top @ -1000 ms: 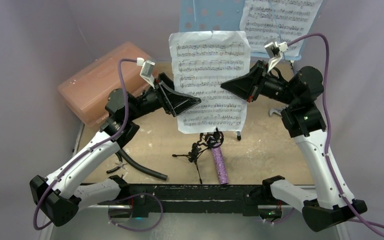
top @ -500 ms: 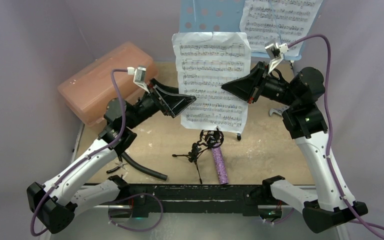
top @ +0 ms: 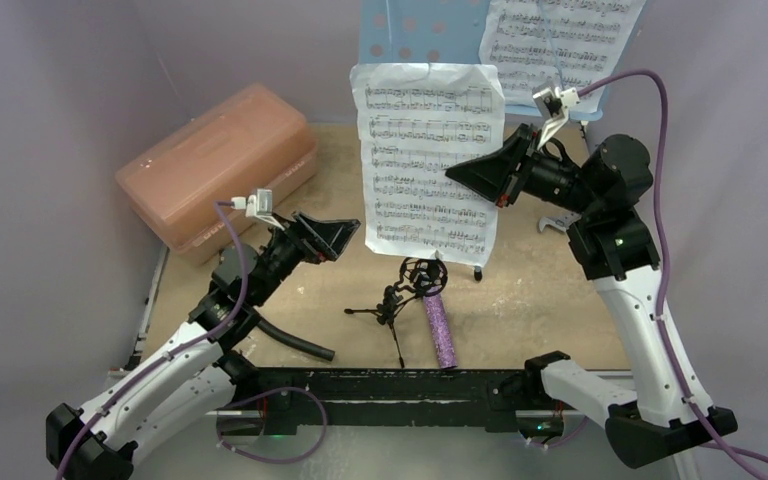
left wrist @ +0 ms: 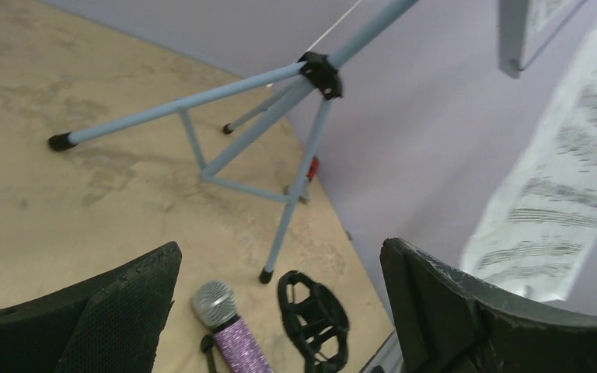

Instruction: Set up the instrument practice props

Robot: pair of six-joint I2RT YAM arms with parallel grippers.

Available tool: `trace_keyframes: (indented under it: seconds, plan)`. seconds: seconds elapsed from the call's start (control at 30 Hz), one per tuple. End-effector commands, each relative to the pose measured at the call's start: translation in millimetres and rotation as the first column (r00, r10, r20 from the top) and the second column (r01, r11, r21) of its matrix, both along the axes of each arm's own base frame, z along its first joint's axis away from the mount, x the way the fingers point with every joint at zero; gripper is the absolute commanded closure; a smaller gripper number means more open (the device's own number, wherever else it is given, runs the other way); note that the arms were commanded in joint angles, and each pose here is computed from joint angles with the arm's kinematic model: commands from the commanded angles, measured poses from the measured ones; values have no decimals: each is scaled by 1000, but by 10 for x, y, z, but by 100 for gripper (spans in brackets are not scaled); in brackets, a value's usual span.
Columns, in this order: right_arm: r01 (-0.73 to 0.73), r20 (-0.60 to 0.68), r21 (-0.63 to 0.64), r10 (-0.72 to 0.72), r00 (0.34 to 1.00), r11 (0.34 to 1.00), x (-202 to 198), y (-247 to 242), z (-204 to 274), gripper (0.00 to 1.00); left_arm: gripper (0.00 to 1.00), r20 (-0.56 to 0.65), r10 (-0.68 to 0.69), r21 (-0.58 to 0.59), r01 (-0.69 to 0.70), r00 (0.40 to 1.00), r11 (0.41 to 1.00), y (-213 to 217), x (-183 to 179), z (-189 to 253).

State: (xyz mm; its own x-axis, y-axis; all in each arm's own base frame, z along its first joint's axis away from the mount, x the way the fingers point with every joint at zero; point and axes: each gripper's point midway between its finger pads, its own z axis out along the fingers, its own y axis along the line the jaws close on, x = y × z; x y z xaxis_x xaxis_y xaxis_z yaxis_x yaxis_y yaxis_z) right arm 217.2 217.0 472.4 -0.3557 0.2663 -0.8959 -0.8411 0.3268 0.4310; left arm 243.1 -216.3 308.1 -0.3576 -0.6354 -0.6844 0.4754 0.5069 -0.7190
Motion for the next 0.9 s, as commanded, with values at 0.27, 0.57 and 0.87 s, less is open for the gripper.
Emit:
trace_keyframes:
  seconds: [0.27,0.57,0.87]
  plan:
    - [20,119,15,-22,993,1000,-51,-32,386,100,0,-383,256,333,-125,888,934,365,64,-1304]
    - [12,175,25,-16,984,1000,-71,-30,558,100,0,-457,392,502,-133,798,855,538,92,-1655]
    - [31,233,37,-39,972,999,-74,-55,751,100,0,-398,339,550,-74,853,832,444,174,-1468]
